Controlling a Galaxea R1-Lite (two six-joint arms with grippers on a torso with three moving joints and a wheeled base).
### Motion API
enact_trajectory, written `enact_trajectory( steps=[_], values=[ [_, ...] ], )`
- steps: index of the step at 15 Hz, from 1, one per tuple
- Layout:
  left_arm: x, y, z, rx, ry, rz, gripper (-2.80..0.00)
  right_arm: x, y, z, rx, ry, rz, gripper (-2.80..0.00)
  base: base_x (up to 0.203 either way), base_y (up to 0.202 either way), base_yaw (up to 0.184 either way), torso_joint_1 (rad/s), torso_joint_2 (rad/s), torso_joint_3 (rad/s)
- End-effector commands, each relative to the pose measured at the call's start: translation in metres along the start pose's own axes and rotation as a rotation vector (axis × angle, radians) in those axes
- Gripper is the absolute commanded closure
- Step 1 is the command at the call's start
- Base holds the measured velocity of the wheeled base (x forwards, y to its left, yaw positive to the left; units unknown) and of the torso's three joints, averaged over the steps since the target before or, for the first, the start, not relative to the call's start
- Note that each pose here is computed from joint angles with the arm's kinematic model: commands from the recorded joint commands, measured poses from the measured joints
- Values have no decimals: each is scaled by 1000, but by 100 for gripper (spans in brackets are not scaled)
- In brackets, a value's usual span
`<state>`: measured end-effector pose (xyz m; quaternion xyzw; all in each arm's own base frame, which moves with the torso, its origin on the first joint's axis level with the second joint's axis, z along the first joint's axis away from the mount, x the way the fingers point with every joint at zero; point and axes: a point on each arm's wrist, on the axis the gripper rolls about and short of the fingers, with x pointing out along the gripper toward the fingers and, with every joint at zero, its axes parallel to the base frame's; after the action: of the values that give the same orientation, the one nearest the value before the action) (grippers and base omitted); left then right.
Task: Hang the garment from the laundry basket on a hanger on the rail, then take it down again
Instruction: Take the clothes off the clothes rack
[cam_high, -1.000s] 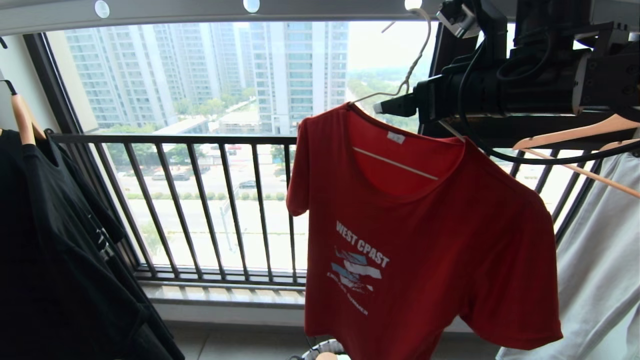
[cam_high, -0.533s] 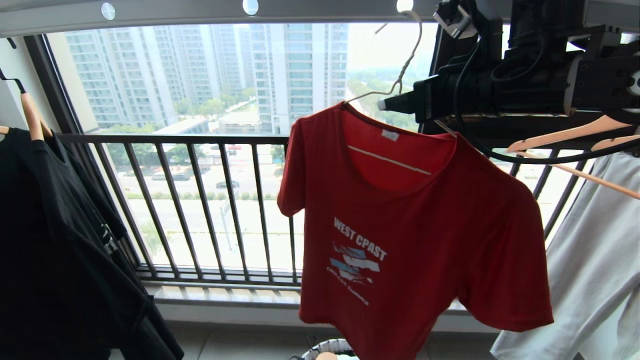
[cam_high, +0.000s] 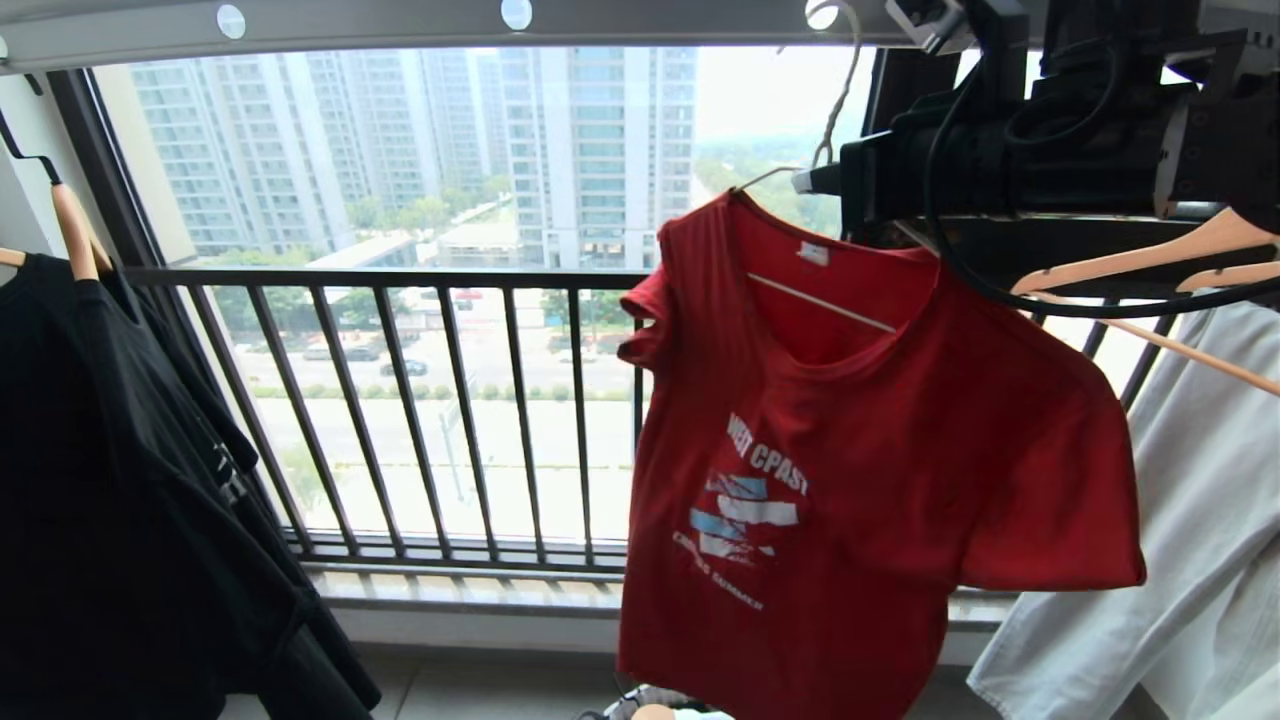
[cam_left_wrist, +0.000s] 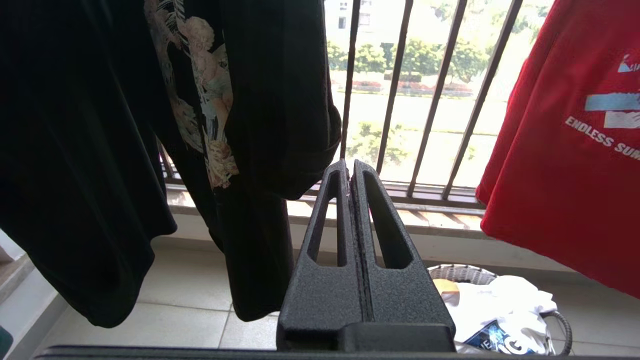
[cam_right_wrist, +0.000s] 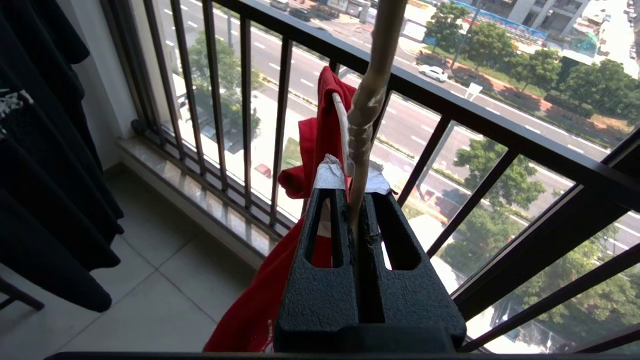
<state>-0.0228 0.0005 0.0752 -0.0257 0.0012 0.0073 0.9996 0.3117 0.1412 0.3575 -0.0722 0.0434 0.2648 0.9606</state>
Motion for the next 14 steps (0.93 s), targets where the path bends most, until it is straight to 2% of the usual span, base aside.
enact_trajectory(
  steps=[1, 5, 10, 14],
  values=[
    [0, 0, 0, -1, 2, 1, 0, -11, 2, 7, -4, -22, 2, 0, 0, 0, 0, 0, 0, 0],
    [0, 0, 0, -1, 2, 1, 0, -18, 2, 11, -5, -31, 3, 0, 0, 0, 0, 0, 0, 0],
    [0, 0, 0, -1, 2, 1, 0, -25, 5, 3, 2, -5, 8, 0, 0, 0, 0, 0, 0, 0],
    [0, 0, 0, -1, 2, 1, 0, -46, 14, 16, -6, -53, 29, 0, 0, 0, 0, 0, 0, 0]
  ],
)
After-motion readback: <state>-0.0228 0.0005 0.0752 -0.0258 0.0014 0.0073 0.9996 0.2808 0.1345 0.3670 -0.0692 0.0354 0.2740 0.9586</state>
